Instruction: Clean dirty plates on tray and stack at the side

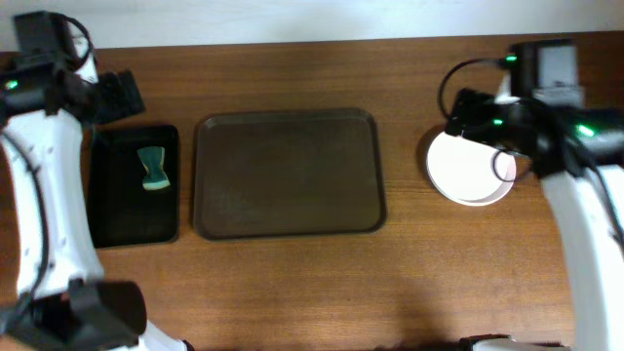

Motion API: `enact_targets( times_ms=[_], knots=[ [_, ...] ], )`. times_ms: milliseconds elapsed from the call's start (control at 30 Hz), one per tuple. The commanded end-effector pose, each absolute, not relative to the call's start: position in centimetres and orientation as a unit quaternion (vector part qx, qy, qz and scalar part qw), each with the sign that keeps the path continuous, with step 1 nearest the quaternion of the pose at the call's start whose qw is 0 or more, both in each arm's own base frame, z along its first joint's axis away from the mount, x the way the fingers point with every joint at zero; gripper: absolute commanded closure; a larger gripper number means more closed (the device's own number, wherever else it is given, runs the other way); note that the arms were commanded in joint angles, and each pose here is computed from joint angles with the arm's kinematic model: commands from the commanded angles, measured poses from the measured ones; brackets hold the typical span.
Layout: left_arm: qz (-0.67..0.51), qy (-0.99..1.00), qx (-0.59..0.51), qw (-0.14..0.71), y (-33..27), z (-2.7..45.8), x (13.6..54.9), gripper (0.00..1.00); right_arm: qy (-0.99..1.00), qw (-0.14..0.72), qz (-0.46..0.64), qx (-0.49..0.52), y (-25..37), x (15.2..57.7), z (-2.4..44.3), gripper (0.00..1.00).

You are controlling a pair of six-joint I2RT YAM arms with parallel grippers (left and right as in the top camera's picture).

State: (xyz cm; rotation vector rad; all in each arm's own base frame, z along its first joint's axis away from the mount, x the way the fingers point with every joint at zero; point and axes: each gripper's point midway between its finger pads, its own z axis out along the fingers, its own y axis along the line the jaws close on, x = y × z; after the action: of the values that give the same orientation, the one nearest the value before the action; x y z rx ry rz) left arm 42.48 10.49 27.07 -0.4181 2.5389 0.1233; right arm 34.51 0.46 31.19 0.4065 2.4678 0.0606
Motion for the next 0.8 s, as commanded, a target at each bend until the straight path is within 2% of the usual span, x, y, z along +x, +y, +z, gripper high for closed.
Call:
enact_targets(
  times_ms=[0, 133, 267, 467, 567, 633, 767],
  knots=[
    [0.019, 0.943, -0.139, 0.302, 9.2, 28.7, 42.3, 0.01, 0.903, 0.400, 0.012, 0.157, -0.6, 30.2, 38.5, 0.02],
    [0.019, 0.944, -0.139, 0.300, 9.2, 28.6, 42.3, 0.01, 0.872, 0.464, 0.044, 0.150, -0.3, 25.6, 42.6, 0.02],
    [0.019, 0.944, -0.139, 0.300, 9.2, 28.6, 42.3, 0.01, 0.860, 0.486, 0.049, 0.149, -0.4, 24.0, 43.7, 0.02],
    [0.019, 0.944, -0.139, 0.300, 9.2, 28.6, 42.3, 0.01, 0.881, 0.447, 0.002, 0.155, -1.7, 23.1, 41.4, 0.02],
    [0.019, 0.944, -0.139, 0.300, 9.2, 28.6, 42.3, 0.01, 0.859, 0.483, 0.009, 0.169, -2.3, 24.6, 41.3, 0.02],
    [0.019, 0.944, -0.139, 0.300, 9.2, 28.6, 42.3, 0.01, 0.838, 0.529, 0.018, 0.134, -1.9, 25.2, 40.3, 0.02],
    [0.019, 0.944, -0.139, 0.300, 9.2, 28.6, 42.3, 0.01, 0.768, 0.627, 0.033, 0.124, -1.8, 25.4, 34.9, 0.02]
  ],
)
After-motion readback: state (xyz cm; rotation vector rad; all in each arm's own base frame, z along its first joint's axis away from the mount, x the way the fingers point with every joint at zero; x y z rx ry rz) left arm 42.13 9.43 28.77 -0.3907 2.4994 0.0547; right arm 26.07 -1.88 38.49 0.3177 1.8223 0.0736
